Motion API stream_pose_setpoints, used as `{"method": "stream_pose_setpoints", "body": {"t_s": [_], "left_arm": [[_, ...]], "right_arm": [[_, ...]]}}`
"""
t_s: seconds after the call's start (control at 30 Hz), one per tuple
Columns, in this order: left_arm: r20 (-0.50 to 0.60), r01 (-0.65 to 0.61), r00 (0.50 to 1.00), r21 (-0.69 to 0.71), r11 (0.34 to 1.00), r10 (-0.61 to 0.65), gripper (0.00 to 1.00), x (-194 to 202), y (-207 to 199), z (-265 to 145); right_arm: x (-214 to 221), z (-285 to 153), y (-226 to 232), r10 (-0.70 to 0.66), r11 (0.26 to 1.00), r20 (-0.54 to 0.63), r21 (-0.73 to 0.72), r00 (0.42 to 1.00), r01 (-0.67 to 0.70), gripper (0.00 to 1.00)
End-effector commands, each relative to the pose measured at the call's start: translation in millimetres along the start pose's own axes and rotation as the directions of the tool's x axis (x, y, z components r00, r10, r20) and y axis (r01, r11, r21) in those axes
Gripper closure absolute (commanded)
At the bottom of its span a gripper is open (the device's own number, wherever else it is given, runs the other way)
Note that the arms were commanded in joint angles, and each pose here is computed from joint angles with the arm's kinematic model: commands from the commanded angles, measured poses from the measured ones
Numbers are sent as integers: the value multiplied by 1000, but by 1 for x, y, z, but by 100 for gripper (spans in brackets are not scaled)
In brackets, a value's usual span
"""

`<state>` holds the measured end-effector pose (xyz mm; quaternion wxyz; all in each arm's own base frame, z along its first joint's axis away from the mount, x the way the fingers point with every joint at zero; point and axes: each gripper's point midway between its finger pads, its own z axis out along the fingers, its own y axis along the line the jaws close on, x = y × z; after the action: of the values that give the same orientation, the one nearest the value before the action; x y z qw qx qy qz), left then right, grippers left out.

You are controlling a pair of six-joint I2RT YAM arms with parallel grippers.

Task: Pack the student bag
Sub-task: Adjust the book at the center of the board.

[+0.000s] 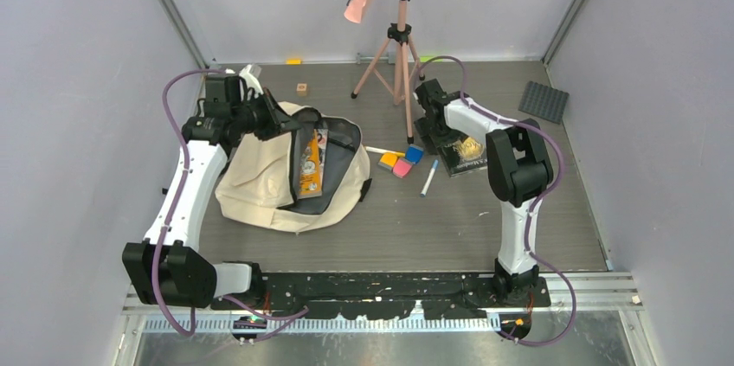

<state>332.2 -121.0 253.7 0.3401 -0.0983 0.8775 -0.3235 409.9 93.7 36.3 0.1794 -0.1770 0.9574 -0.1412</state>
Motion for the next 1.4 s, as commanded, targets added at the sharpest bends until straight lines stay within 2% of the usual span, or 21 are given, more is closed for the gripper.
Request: {"method": "stream_pose_setpoints", "body": {"t_s": [0.0, 0.03, 0.1, 0.2, 0.23, 0.27, 0.4, 0.47, 0.53, 0.73, 0.8, 0.83, 0.87, 0.9, 0.93, 0.97, 1.07, 1.1, 1.13, 1.33, 1.37], "left_arm": [[31, -53, 998, 20, 998, 52, 100, -5, -6, -8], [25, -55, 998, 16, 998, 55, 100, -3, -5, -8], [18, -60, 998, 13, 998, 60, 100, -2, -5, -9], [15, -68, 998, 13, 998, 67, 100, -1, -6, -12], [15, -71, 997, 14, 997, 71, 100, -1, -6, -12], [16, -73, 997, 12, 997, 72, 100, -1, -6, -13], [8, -74, 997, 12, 997, 74, 100, 2, -5, -14], [9, -75, 997, 11, 997, 75, 100, 3, -4, -15], [10, -77, 997, 10, 997, 77, 100, 5, -4, -16], [-11, -115, 993, 12, 993, 116, 100, 14, 3, -13], [-33, -119, 992, -22, 993, 118, 100, 21, 15, -9], [-50, -116, 992, -48, 992, 114, 100, 25, 22, -7], [-65, -110, 992, -70, 992, 105, 97, 28, 27, -6], [-73, -108, 992, -85, 991, 101, 92, 30, 31, -6], [-75, -106, 992, -95, 990, 99, 85, 31, 33, -6], [-69, -109, 992, -94, 990, 103, 76, 30, 32, -7], [-35, -137, 990, -22, 990, 136, 43, 23, 16, -11], [-25, -146, 989, 11, 989, 146, 33, 20, 8, -13], [-13, -152, 988, 46, 987, 153, 29, 18, -1, -15], [57, -169, 985, 160, 973, 161, 20, 1, -36, -31], [67, -170, 985, 166, 971, 161, 19, -2, -39, -33]], "right_arm": [[-11, 5, -18, -2, 996, 43, 93, 999, -2, 22], [-7, 7, -17, -6, 996, 34, 94, 999, 3, 25], [-5, 10, -15, -9, 997, 31, 83, 999, 7, 37], [-4, 11, -11, -8, 998, 36, 57, 999, 6, 58], [-3, 10, -10, -7, 999, 39, 53, 999, 5, 61], [-4, 7, -9, -1, 999, 51, 41, 999, -1, 70], [-4, -3, -7, 22, 1000, 72, 15, 997, -23, 90], [-3, -9, -7, 43, 999, 81, 2, 996, -44, 97], [0, -14, -7, 70, 998, 83, -3, 994, -70, 99], [6, -36, -8, 198, 980, 103, -16, 975, -198, 99], [-1, -52, -13, 249, 968, 141, -28, 958, -248, 85], [-4, -60, -19, 272, 962, 159, -29, 949, -271, 73], [-10, -66, -23, 286, 958, 179, -32, 941, -285, 66], [-12, -70, -30, 304, 952, 184, -29, 935, -304, 55], [-17, -74, -40, 326, 945, 197, -27, 925, -327, 49], [-18, -74, -43, 334, 942, 191, -33, 923, -334, 38], [-28, -71, -65, 374, 927, 195, -57, 907, -371, 20], [-33, -67, -71, 383, 924, 192, -54, 904, -380, 19], [-32, -62, -80, 392, 919, 181, -45, 902, -391, 17], [-56, -20, -110, 456, 889, 134, -23, 880, -458, 15], [-68, -22, -119, 473, 879, 158, -26, 867, -475, 15]]}}
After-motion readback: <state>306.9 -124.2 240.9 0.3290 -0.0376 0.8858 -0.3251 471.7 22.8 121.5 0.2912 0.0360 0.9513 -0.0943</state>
